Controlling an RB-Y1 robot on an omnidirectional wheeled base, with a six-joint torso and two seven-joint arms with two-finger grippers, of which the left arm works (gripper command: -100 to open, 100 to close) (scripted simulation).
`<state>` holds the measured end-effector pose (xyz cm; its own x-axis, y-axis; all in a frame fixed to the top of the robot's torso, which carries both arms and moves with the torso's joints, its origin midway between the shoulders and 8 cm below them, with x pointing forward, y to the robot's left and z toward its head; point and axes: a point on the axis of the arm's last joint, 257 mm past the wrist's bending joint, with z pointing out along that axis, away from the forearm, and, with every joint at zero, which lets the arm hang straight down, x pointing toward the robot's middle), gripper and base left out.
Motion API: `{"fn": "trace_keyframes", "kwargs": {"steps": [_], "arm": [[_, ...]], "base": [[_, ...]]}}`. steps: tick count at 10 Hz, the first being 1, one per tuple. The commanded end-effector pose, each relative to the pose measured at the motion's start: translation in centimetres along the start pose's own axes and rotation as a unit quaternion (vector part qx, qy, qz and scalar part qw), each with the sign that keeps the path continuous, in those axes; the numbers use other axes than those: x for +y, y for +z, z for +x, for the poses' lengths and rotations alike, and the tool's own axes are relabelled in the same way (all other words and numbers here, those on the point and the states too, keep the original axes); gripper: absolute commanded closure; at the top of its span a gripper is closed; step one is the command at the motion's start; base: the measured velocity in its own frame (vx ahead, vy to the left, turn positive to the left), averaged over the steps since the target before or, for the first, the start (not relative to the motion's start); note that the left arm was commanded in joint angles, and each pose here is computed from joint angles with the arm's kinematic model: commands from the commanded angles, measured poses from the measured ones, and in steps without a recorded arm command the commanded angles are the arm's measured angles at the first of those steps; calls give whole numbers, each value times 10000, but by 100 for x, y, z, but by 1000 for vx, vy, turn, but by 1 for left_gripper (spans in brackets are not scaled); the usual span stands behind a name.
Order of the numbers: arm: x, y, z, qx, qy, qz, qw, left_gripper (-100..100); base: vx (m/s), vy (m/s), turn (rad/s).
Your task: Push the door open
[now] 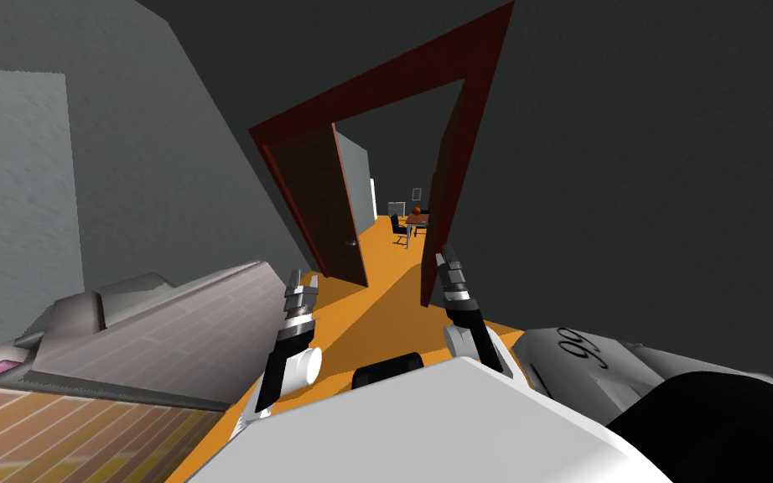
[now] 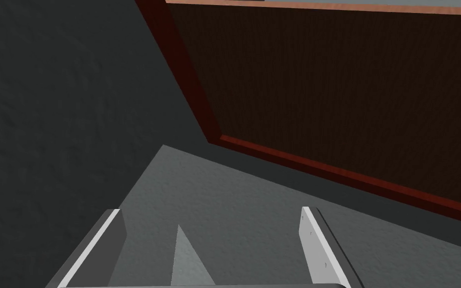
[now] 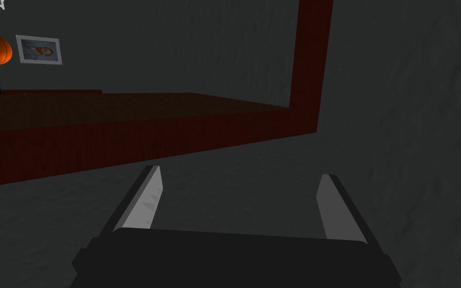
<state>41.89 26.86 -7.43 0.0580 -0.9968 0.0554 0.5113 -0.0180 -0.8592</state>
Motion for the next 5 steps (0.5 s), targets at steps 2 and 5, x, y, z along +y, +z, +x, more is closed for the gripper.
{"fn": "trace_keyframes", "kwargs": {"steps": [2,5], "arm": [[167,-11,31,66,-6,-109,9999,-100],[357,-24,77,140,-10,-234,9996,-100]], "base": [[92,56,-38],[86,53,-41]]}}
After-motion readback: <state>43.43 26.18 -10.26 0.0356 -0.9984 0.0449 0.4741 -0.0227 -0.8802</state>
